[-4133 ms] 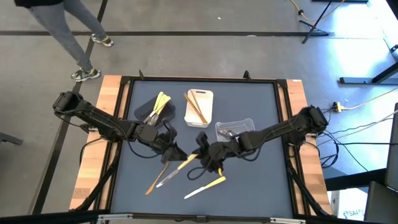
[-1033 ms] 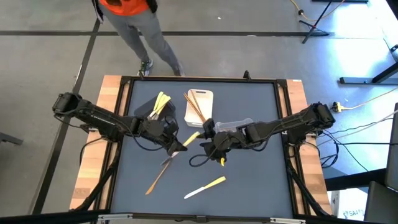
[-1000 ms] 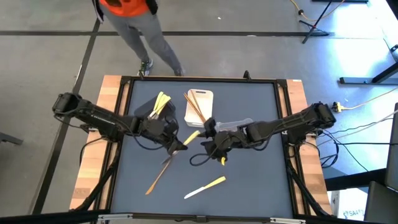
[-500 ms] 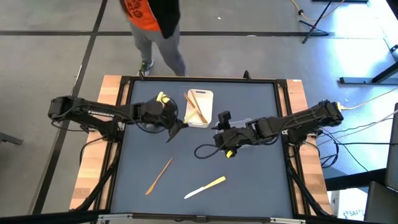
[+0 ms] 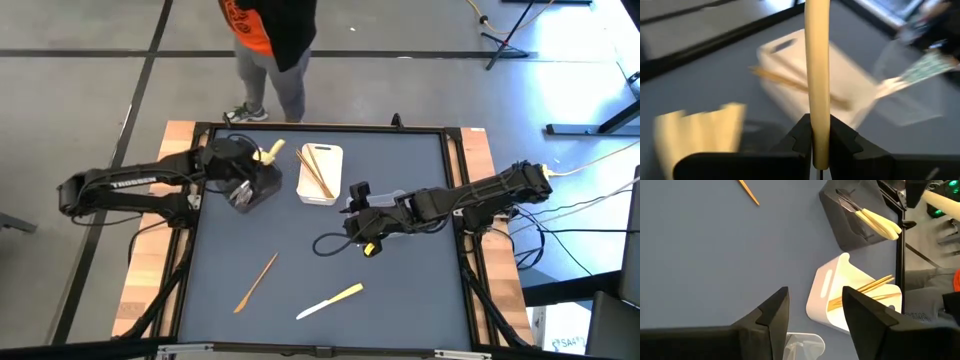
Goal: Sort silverware by color (type)
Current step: Put the yellow knife into the black bin
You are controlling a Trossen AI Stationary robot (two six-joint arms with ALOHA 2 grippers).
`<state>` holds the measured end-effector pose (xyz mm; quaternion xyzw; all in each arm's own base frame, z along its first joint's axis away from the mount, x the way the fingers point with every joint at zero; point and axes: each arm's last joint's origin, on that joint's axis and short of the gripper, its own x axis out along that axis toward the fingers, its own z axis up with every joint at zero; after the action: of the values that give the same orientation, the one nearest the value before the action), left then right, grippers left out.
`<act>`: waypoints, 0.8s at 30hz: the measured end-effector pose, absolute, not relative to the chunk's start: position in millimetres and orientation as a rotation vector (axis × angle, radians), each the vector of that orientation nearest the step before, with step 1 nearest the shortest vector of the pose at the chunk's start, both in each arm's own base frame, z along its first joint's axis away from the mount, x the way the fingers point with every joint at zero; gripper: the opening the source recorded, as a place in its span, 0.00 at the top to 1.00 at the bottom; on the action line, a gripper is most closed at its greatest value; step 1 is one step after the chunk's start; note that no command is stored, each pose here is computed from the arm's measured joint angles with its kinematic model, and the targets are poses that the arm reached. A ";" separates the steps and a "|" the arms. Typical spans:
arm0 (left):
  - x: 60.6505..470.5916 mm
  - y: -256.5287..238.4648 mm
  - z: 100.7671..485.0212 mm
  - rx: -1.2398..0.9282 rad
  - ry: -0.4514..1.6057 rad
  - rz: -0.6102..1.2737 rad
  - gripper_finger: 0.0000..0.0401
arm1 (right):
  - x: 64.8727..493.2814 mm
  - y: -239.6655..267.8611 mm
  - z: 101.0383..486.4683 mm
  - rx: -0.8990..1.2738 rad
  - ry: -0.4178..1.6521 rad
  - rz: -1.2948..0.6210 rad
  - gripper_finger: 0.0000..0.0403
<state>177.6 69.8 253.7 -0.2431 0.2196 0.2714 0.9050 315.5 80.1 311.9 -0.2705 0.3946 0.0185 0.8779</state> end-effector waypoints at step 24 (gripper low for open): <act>151.4 73.4 163.3 -0.457 0.615 0.788 0.92 | 318.9 81.0 314.3 -0.552 0.782 0.032 0.57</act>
<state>151.4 73.4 163.3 -0.2174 0.2921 0.3743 0.8529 318.9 81.0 314.3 -0.2656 0.3761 0.0154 0.8876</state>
